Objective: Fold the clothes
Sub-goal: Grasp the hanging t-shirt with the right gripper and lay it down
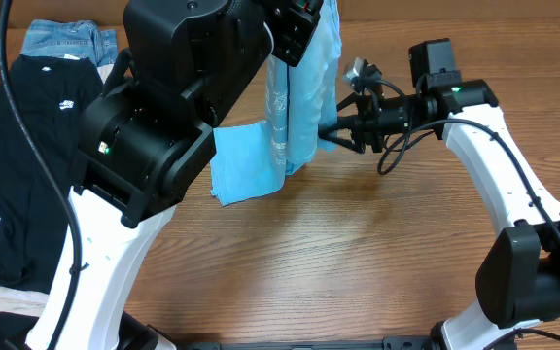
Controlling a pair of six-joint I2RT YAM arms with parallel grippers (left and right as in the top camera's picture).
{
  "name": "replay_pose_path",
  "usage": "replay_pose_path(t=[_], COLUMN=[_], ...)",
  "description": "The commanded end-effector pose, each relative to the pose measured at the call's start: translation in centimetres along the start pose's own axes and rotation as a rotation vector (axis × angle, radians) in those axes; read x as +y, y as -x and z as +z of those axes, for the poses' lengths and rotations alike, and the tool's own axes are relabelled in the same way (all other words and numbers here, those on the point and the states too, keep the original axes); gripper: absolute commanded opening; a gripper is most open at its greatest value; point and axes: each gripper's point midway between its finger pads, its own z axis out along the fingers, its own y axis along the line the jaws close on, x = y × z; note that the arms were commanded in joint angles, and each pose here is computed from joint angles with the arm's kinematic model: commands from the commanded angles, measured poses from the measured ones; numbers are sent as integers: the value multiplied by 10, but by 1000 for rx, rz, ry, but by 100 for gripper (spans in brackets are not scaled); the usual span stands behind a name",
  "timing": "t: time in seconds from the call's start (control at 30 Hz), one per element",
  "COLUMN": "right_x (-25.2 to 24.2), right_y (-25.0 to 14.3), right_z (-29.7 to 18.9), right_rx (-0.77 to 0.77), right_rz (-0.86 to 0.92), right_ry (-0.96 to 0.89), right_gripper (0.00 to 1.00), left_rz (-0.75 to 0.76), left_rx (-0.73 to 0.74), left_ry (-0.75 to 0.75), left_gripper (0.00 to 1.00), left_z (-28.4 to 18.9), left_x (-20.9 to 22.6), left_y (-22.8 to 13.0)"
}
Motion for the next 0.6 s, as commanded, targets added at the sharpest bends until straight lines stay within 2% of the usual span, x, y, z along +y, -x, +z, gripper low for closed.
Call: replay_pose_path(t=[0.0,0.1,0.23,0.47,0.57], right_x=[-11,-32,-47,-38,-31], right_y=[0,-6,1,54,63], right_z=[-1,-11,-42,-124,-151], right_rx=[23,51,30,-107,-139], right_rz=[-18,51,125,258,390], right_ry=[-50,-152,-246,-426,-553], right_gripper=[10,5,4,4,4], left_rz=[-1,0,-2,-70,-75], left_rx=[-54,-32,31,189,289], left_ry=[1,4,14,56,75], left_gripper=[4,4,4,4,5], left_z=[-14,-14,-13,-13,-10], left_x=[6,8,13,33,42], left_y=[18,13,-3,-45,-73])
